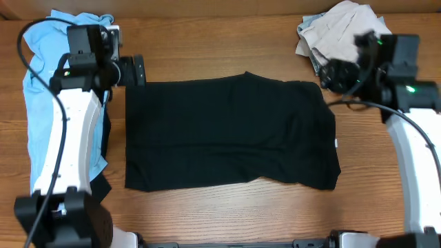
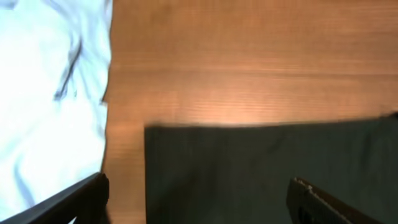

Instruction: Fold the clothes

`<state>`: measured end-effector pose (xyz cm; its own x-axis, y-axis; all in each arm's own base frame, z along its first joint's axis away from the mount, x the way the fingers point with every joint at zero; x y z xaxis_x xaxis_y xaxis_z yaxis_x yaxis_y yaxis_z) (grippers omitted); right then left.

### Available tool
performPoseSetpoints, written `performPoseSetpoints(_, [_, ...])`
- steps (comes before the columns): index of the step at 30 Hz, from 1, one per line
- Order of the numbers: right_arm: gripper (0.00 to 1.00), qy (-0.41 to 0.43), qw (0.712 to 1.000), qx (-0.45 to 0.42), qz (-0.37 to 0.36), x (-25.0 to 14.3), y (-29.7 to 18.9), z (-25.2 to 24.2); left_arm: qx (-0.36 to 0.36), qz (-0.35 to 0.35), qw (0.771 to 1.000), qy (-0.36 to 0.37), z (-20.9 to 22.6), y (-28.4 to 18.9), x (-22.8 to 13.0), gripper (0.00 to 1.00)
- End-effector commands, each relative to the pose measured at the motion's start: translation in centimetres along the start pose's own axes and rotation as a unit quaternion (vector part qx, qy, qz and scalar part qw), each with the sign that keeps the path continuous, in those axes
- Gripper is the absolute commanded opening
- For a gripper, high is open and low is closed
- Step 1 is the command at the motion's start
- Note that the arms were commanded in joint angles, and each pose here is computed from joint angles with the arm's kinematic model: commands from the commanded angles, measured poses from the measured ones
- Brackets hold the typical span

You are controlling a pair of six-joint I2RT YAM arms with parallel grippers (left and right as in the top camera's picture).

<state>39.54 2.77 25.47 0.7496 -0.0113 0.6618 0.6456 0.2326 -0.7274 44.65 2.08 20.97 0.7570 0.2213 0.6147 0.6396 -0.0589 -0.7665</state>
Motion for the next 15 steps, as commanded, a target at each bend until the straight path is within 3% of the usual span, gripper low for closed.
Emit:
performPoseSetpoints(1, [0.78, -0.051, 0.999, -0.001, 0.014, 0.3, 3.8, 1.1, -0.002, 0.028, 0.999, 0.023, 0.2, 4.2, -0.7, 0.93])
performPoseSetpoints(9, [0.71, -0.074, 0.995, -0.042, 0.042, -0.9, 11.5, 0.3, 0.043, 0.064, 0.997, 0.021, 2.3, 10.7, -2.1, 0.93])
performPoseSetpoints(15, [0.7, -0.08, 0.995, -0.041, 0.049, -1.5, 14.2, -0.2, 0.06, 0.088, 0.994, 0.022, 3.4, 13.7, -3.9, 0.93])
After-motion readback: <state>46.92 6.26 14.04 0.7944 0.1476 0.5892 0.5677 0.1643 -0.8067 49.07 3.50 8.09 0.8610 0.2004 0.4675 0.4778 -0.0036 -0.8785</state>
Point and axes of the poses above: each gripper's point midway between its finger pads, its own y axis out along the fingers, its own z axis along the line the jaws close on, x = y × z, the point moved 2 cm from there along -y, back along the fingers, and after that the axes turned 9 degrees about -y, right-handed, at the moved point
